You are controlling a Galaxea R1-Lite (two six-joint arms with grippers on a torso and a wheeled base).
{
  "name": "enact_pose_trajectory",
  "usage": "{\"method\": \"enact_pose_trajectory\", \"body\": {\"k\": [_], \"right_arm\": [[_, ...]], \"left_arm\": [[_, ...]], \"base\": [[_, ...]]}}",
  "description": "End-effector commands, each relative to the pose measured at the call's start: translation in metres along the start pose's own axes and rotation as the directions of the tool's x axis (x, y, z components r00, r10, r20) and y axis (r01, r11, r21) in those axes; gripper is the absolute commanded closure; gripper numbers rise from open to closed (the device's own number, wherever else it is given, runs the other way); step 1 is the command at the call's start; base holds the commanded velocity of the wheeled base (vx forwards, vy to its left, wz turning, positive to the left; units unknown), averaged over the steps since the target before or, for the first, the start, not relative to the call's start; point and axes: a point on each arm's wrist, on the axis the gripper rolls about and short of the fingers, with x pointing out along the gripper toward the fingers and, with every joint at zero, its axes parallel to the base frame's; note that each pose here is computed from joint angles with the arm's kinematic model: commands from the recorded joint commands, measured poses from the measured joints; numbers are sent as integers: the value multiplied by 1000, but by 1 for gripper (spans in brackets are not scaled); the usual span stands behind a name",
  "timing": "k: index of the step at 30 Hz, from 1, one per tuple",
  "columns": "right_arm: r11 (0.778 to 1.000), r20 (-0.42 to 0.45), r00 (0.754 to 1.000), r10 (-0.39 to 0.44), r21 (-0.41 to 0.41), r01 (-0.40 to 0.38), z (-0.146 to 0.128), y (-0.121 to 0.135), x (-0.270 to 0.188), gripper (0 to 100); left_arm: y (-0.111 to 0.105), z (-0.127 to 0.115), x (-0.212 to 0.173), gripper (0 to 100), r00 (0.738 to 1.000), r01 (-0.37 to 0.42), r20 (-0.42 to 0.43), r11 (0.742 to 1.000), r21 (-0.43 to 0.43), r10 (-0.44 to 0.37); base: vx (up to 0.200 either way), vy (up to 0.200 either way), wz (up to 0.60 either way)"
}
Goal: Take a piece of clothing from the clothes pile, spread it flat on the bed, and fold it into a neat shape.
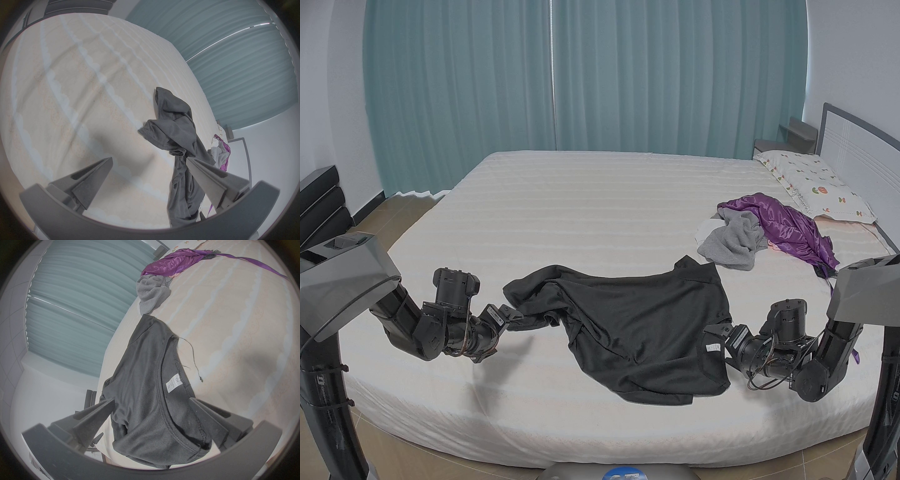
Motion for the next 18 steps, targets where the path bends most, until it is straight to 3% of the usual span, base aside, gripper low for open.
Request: {"method": "enact_pose_trajectory", "body": {"k": [1, 9, 18], "right_arm": [[1000, -10, 1000, -5, -3, 5, -3, -1, 2, 0], [1000, -12, 1000, -5, 0, 5, -3, -1, 2, 0], [1000, -4, 1000, 1, 1, -1, -1, 0, 3, 0]], "left_arm": [[1, 0, 5, 0, 1000, -7, 3, 1000, -3, 7], [-5, -12, 25, 0, 999, -39, 31, 999, 29, 39], [-16, -2, 50, 0, 995, -31, 100, 999, 34, 27]], "base": [[0, 0, 0], [0, 0, 0], [0, 0, 0]]}}
